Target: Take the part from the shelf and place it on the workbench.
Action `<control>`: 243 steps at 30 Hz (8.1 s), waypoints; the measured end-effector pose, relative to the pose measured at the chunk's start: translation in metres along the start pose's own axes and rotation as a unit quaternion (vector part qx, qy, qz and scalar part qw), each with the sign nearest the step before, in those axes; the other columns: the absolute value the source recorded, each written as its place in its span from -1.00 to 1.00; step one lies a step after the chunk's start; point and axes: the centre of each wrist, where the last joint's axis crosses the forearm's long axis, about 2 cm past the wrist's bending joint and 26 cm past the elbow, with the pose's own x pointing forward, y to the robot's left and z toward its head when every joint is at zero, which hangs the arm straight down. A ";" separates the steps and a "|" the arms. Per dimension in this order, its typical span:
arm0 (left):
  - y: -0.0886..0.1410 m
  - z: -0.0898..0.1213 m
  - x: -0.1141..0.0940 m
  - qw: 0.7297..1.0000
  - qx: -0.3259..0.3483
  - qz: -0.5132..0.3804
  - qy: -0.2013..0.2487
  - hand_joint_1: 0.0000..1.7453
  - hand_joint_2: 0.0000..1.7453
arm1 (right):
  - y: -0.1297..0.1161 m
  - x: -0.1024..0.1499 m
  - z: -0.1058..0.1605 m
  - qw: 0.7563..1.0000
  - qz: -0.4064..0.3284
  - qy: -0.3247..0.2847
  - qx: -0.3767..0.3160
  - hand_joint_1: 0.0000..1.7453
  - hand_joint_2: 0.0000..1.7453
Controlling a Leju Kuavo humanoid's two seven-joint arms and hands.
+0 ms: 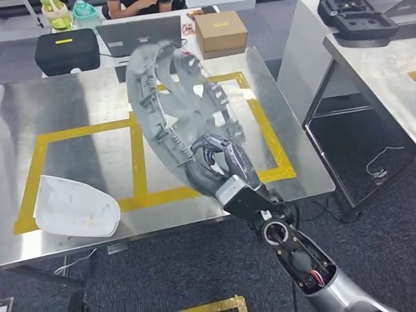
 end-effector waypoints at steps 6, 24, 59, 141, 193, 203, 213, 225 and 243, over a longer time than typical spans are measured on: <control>-0.003 -0.001 0.003 1.000 -0.004 -0.005 -0.004 -1.00 1.00 | 0.008 -0.006 -0.027 0.995 0.098 0.011 0.022 1.00 1.00; -0.008 -0.001 0.004 0.999 -0.015 -0.030 -0.022 -1.00 1.00 | 0.098 -0.048 -0.030 0.882 0.354 0.172 0.261 -0.50 -0.50; -0.007 -0.001 0.001 1.000 -0.016 -0.021 -0.010 -1.00 -1.00 | 0.088 -0.040 -0.029 0.933 -0.322 0.054 0.154 -1.00 -1.00; 0.001 0.001 -0.003 1.000 -0.003 -0.015 -0.001 -1.00 -1.00 | 0.077 0.003 0.071 0.835 -0.519 -0.114 0.140 -1.00 1.00; 0.003 0.002 -0.005 1.000 0.001 -0.009 -0.001 -1.00 -1.00 | 0.075 -0.002 0.069 0.825 -0.534 -0.121 0.142 -1.00 -1.00; 0.004 0.001 -0.003 1.000 0.003 -0.009 -0.004 -1.00 -1.00 | 0.074 -0.002 0.069 0.826 -0.533 -0.123 0.140 -1.00 -1.00; 0.005 0.002 -0.006 1.000 0.003 -0.009 0.000 -1.00 -1.00 | 0.066 -0.004 0.070 0.798 -0.567 -0.163 0.122 -1.00 -1.00; 0.006 0.003 -0.008 1.000 0.004 -0.010 0.004 -1.00 -1.00 | 0.056 0.000 0.075 0.780 -0.579 -0.202 0.123 -1.00 -1.00; 0.005 0.002 -0.006 1.000 0.003 -0.010 0.004 -1.00 -1.00 | 0.046 0.000 0.077 0.793 -0.562 -0.208 0.111 -1.00 -1.00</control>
